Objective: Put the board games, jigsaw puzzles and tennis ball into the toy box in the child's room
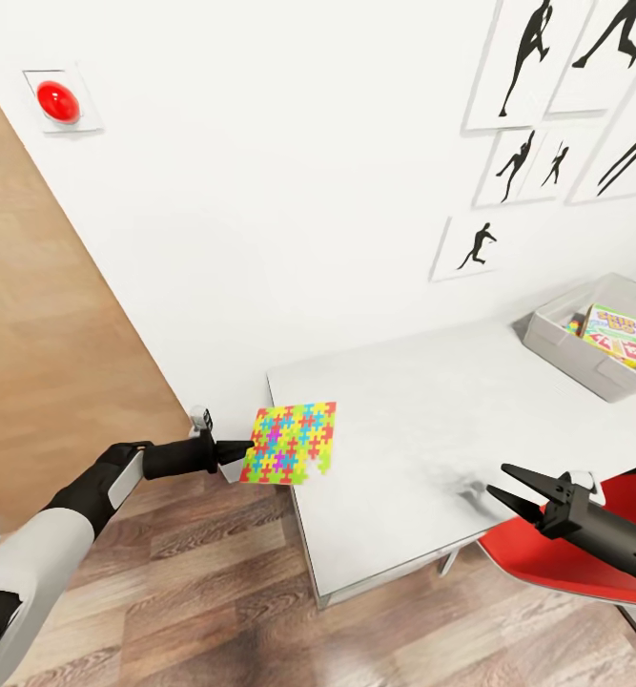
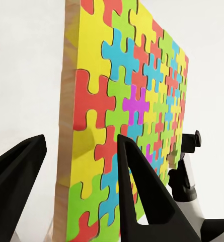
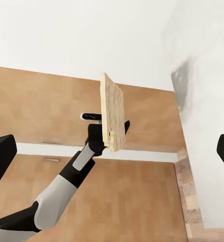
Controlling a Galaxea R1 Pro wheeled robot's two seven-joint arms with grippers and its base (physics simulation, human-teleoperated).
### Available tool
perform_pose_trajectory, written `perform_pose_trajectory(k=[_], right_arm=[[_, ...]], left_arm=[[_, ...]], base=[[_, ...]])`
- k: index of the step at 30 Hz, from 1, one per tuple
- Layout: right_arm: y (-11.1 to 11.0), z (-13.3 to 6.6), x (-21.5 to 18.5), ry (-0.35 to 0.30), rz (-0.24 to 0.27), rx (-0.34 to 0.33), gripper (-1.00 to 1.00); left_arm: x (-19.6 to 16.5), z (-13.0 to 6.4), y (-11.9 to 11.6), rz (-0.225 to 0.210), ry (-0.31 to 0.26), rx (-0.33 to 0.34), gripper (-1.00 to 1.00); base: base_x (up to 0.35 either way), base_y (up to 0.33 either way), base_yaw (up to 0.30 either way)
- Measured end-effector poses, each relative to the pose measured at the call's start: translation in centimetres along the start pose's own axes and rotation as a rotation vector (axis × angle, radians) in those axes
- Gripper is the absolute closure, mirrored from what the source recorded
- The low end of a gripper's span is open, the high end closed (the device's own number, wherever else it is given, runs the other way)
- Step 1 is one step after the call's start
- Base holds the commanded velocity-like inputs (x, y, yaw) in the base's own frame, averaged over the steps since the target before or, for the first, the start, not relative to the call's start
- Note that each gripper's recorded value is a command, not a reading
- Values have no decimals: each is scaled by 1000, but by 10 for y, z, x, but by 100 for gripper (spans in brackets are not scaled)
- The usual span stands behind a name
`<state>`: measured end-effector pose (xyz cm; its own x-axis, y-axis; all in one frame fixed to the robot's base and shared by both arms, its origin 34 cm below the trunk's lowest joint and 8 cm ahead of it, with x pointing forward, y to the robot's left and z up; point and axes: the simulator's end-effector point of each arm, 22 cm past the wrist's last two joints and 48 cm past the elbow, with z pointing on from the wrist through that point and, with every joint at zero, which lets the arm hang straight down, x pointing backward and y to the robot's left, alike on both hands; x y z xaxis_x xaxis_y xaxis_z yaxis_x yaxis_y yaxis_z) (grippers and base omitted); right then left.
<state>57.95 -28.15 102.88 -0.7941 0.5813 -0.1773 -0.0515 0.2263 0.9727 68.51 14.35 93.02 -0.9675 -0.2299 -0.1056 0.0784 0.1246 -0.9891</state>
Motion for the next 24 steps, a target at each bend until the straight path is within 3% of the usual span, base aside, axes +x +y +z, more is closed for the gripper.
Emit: perform_pose_trajectory(k=[24], right_arm=[[6,-1,0,-6,-14,7,-100]], left_arm=[[-3,-1,-13,23,-2,3,100]], base=[[0,0,-41]])
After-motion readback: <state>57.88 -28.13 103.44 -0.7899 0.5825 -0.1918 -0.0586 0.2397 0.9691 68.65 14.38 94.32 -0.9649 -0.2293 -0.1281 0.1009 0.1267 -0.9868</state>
